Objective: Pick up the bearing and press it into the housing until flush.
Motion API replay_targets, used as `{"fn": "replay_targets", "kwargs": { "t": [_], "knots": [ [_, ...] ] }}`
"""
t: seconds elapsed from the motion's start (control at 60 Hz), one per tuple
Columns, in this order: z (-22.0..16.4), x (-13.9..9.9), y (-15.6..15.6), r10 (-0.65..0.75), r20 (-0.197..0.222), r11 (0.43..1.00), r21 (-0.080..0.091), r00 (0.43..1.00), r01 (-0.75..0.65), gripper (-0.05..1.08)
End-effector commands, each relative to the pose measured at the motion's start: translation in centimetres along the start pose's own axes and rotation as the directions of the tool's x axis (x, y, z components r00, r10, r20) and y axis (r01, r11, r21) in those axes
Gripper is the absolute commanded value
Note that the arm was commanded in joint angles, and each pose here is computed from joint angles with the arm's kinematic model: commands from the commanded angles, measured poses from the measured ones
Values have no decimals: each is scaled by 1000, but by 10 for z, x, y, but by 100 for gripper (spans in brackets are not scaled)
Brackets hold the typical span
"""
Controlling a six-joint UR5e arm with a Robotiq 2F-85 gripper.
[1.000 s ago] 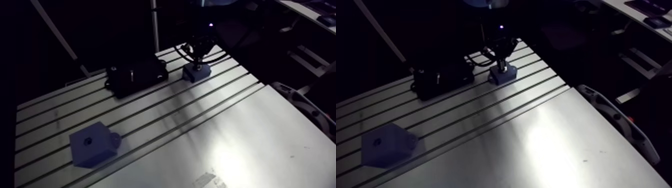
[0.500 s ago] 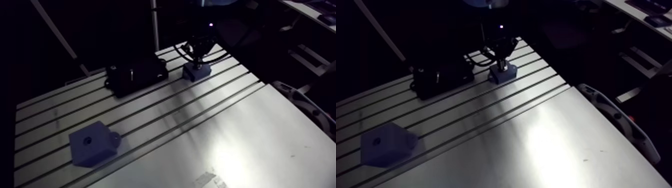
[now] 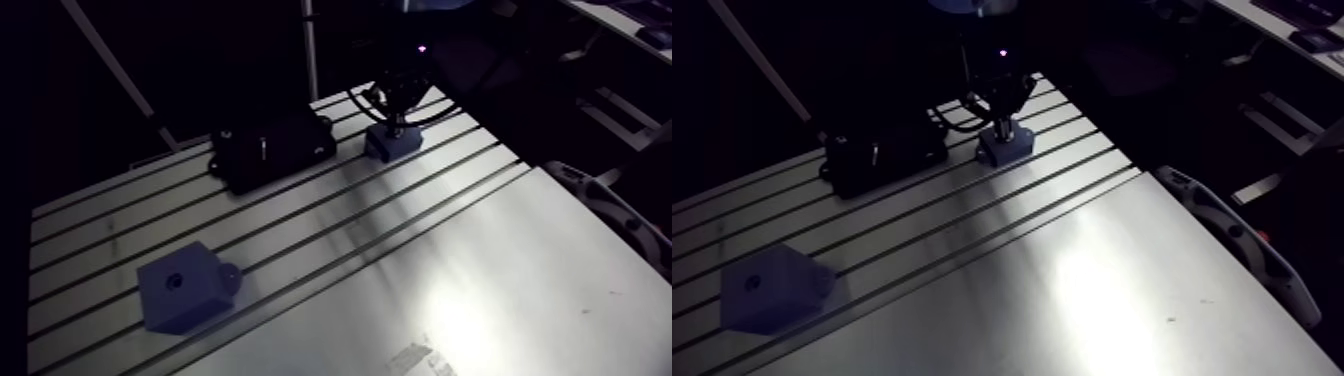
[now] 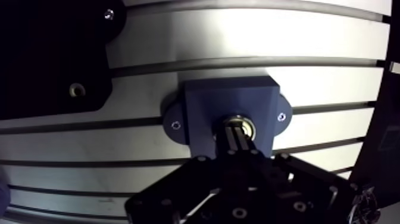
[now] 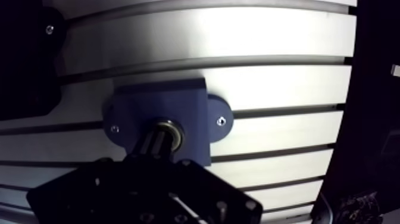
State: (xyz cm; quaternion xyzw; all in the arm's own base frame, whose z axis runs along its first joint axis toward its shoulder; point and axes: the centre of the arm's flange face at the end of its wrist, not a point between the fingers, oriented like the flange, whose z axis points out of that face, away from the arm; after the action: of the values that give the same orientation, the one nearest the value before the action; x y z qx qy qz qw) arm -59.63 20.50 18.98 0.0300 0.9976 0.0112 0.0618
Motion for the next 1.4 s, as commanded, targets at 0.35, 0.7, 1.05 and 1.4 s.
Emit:
{"fn": "replay_targets", "kwargs": {
  "t": [0.35, 0.7, 1.05, 1.4],
  "knots": [
    [-1, -1, 0, -6, 0, 1000, -2, 1000, 6, 108],
    [0, 0, 1, -6, 0, 1000, 0, 1000, 6, 108],
    [-1, 0, 1, -8, -2, 1000, -1, 1000, 8, 108],
    [-3, 2, 2, -9, -5, 1000, -4, 1000, 9, 108]
  ]
}}
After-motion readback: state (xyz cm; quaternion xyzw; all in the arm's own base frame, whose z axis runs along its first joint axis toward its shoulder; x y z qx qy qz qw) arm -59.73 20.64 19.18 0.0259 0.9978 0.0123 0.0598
